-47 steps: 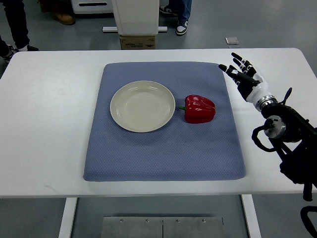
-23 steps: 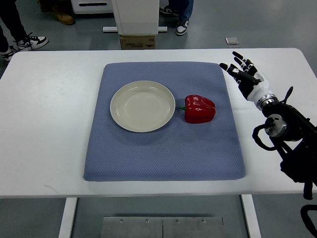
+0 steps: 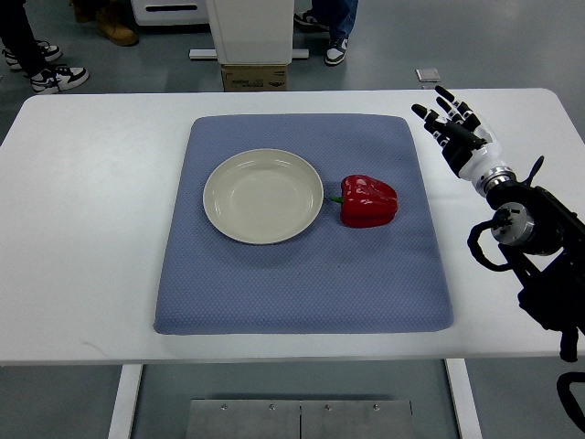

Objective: Place red pepper on plate with right hand
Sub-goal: 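Reach the right hand over the red bell pepper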

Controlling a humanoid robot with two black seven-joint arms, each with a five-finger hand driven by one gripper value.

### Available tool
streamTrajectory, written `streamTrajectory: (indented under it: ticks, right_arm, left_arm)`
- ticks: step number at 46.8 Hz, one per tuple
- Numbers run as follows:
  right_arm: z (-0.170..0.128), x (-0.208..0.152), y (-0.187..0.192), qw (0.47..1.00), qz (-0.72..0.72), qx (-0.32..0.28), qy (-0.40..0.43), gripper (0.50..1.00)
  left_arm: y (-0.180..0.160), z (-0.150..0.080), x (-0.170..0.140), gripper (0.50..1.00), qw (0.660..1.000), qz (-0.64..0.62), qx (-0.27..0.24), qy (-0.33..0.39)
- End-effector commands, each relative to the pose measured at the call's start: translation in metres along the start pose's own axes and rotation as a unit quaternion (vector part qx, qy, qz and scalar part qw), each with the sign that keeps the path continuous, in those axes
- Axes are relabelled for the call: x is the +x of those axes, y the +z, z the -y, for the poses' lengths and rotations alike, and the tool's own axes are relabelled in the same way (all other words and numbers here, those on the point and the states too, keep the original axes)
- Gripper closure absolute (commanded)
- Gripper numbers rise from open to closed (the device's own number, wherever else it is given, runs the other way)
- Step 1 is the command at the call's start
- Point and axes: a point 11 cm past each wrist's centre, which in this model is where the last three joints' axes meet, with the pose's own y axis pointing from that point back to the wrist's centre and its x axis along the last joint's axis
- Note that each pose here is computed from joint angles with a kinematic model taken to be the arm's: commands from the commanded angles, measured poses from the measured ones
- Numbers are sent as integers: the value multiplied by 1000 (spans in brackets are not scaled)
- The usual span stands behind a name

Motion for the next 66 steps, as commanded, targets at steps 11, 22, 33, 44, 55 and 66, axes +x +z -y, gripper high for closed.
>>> streamTrajectory:
  ticks: [11,22,33,44,55,66]
  right_arm:
    - [-4,12,-9,1000,-26,1,-11,500]
    - [-9,7,-16,989,-120,-6,-83,505]
    - [-11,-7,-29,952,-258,-14,-166,511]
    - [-10,-35,-37,890,-384,-25,-243,511]
    - [-17,-55,-24,824,-477,-54,-302,511]
    - [-18,-63,-17,780,-528,-72,-328,511]
  left_arm:
    - [0,0,0,500,1000,0,0,0]
    - [0,0,0,500,1000,0,0,0]
    - [0,0,0,500,1000,0,0,0]
    - [0,0,0,500,1000,0,0,0]
    - [0,0,0,500,1000,0,0,0]
    - [0,0,0,500,1000,0,0,0]
